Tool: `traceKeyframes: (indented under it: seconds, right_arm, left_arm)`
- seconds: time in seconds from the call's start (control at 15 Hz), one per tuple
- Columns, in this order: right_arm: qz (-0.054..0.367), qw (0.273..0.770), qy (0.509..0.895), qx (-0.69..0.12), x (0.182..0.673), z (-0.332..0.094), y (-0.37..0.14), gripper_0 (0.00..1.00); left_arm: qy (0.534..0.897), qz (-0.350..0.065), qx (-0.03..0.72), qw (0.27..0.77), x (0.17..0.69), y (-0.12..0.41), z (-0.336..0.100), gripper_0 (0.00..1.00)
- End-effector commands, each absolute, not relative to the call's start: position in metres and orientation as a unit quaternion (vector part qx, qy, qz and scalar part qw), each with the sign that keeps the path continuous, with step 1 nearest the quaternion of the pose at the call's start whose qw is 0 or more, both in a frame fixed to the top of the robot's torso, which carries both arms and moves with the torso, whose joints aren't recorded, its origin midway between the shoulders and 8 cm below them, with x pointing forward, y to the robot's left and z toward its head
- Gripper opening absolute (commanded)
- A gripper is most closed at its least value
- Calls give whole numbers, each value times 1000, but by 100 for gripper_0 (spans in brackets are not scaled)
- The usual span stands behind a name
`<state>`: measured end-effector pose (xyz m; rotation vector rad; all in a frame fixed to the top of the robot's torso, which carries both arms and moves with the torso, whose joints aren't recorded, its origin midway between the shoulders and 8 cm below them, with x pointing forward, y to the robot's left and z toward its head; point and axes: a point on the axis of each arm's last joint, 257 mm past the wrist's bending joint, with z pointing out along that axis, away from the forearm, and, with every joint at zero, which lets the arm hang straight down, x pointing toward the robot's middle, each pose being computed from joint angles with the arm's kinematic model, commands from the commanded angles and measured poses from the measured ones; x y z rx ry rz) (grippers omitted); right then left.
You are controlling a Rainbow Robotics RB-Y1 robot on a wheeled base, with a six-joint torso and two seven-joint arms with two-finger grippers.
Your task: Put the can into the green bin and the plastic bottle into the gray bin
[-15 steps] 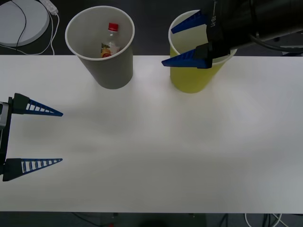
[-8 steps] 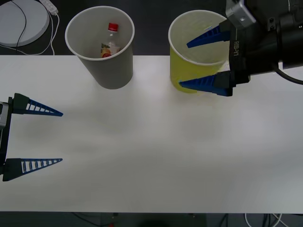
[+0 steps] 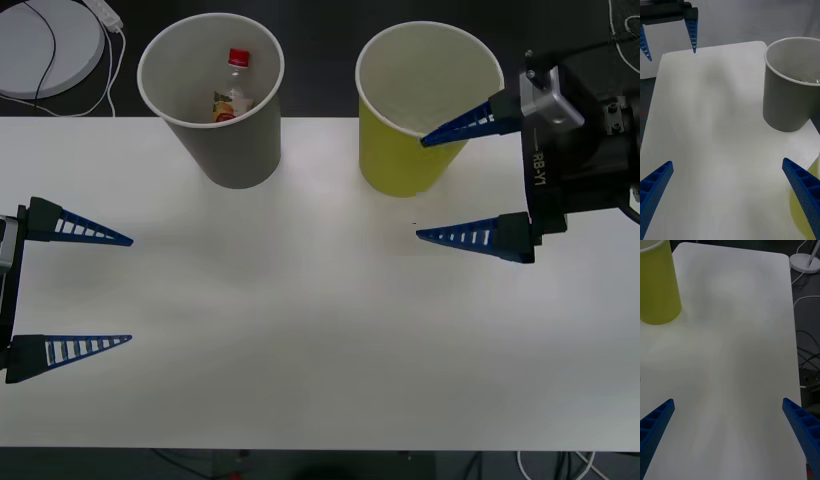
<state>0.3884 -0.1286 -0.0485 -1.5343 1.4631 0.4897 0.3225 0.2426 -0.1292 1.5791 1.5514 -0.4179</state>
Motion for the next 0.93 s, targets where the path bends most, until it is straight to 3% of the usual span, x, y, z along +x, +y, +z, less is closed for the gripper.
traceKeyframes:
  seconds: [0.07, 0.4, 0.93]
  right_arm:
    - [206, 458, 581, -641, 373, -63, -140, 100]
    - [204, 454, 559, -663, 351, -83, -154, 100]
    - [195, 448, 572, -659, 329, -103, -174, 100]
  left_arm:
    - [622, -167, 633, 430, 323, 243, -129, 100]
    - [622, -167, 633, 430, 323, 243, -129, 100]
    - [622, -167, 633, 430, 323, 243, -129, 100]
